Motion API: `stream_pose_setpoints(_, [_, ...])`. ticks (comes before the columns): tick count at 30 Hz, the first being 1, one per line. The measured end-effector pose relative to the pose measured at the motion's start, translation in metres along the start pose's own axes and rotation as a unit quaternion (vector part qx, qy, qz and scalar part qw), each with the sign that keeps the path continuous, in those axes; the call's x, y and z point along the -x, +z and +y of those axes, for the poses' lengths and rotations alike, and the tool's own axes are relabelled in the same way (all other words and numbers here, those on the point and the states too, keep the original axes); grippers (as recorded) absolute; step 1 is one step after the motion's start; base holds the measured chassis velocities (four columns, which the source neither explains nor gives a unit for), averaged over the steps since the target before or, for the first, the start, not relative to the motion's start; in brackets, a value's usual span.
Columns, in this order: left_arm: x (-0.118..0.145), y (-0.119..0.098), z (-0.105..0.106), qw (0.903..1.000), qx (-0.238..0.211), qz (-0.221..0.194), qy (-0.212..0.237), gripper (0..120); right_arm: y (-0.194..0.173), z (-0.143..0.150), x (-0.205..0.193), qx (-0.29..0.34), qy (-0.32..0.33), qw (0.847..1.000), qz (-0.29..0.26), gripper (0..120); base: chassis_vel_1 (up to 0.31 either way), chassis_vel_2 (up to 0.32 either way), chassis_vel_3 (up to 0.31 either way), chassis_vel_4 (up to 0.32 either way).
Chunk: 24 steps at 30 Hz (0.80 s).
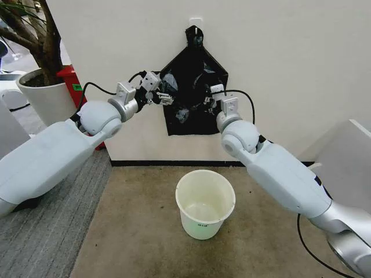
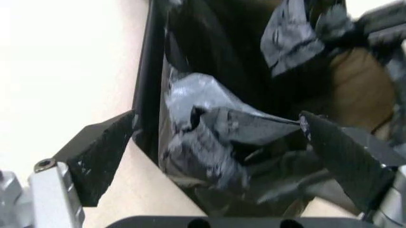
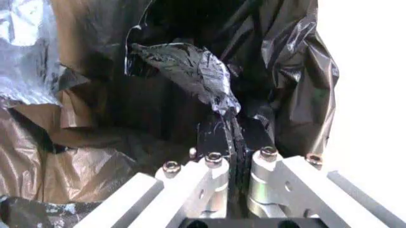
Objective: Place the garbage bag over the trash bin.
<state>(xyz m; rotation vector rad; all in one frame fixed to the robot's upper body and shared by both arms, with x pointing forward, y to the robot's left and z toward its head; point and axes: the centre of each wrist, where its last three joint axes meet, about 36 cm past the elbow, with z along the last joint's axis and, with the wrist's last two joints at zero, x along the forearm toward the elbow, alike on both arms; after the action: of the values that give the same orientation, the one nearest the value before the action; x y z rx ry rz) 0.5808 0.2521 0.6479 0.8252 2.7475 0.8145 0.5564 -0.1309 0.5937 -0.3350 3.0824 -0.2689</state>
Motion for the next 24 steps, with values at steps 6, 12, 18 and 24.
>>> stream_pose_setpoints(6, [0.002, -0.002, 0.003, 0.999, 0.043, -0.005, 0.015, 100, 0.006, 0.0, -0.003, 0.002, -0.001, 1.0, 0.004, 0, 0.0, 0.0, 0.0, 0.0])
stream_pose_setpoints(12, [-0.014, -0.024, 0.001, 0.9971, 0.061, -0.029, 0.034, 100, 0.007, -0.005, 0.0, 0.003, 0.004, 1.0, 0.005, 0, 0.0, 0.0, 0.0, 0.0])
stream_pose_setpoints(18, [-0.018, -0.025, 0.004, 0.9961, 0.078, -0.024, 0.032, 100, 0.004, -0.01, 0.004, 0.003, 0.01, 1.0, 0.001, 0, 0.0, 0.0, 0.0, 0.0])
stream_pose_setpoints(24, [-0.008, -0.013, 0.013, 0.9924, 0.117, -0.018, 0.033, 100, 0.003, -0.011, 0.003, 0.003, 0.01, 1.0, -0.001, 0, 0.0, 0.0, 0.0, 0.0])
